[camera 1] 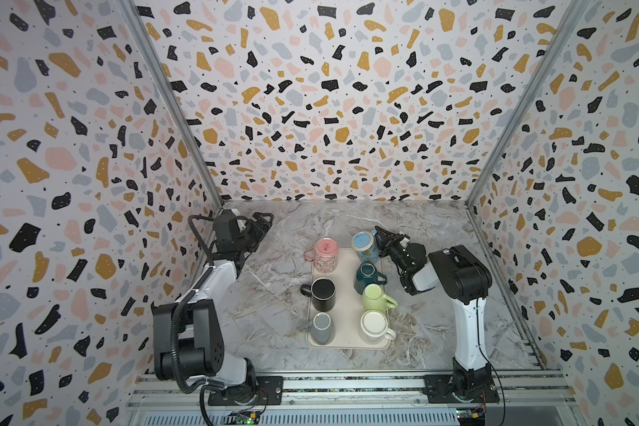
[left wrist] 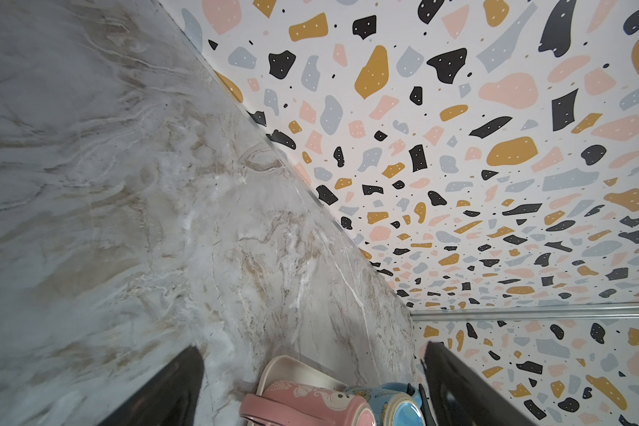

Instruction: Turn the mug right side up

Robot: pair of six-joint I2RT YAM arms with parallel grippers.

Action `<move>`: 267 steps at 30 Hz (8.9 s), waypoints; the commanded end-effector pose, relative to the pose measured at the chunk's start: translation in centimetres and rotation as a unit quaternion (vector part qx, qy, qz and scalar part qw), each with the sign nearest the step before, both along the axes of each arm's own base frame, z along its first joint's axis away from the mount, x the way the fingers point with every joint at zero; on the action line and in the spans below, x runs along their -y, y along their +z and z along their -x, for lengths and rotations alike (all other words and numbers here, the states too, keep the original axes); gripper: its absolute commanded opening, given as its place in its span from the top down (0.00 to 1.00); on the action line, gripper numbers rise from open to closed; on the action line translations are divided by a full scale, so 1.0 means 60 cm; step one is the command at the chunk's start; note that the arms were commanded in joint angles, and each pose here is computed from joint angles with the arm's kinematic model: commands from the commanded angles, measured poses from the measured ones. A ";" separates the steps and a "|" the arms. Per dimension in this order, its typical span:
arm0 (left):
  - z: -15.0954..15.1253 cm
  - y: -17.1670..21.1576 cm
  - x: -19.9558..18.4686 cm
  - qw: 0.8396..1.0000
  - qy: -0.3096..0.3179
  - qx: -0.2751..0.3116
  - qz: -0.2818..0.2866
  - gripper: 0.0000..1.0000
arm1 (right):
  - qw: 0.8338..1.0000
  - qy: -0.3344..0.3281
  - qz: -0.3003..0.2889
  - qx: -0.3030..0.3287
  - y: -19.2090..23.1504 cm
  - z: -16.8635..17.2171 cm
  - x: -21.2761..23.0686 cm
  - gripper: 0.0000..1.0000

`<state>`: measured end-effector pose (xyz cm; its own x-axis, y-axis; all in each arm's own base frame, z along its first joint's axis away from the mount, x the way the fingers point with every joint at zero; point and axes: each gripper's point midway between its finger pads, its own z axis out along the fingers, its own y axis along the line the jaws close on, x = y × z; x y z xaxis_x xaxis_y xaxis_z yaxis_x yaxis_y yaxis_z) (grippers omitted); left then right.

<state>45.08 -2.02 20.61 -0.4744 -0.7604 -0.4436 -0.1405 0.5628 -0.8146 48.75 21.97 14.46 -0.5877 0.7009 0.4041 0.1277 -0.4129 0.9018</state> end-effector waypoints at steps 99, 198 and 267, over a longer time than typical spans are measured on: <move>0.027 0.239 0.332 0.862 -0.421 0.146 -0.242 0.31 | 0.455 0.127 0.631 0.615 0.317 0.214 -0.248 1.00; 0.174 0.166 0.422 0.800 -0.533 0.095 -0.258 0.41 | 0.368 0.072 0.613 0.695 0.385 0.278 -0.306 1.00; 0.139 0.152 0.423 0.852 -0.461 0.063 -0.238 0.84 | 0.388 0.076 0.586 0.707 0.417 0.291 -0.306 1.00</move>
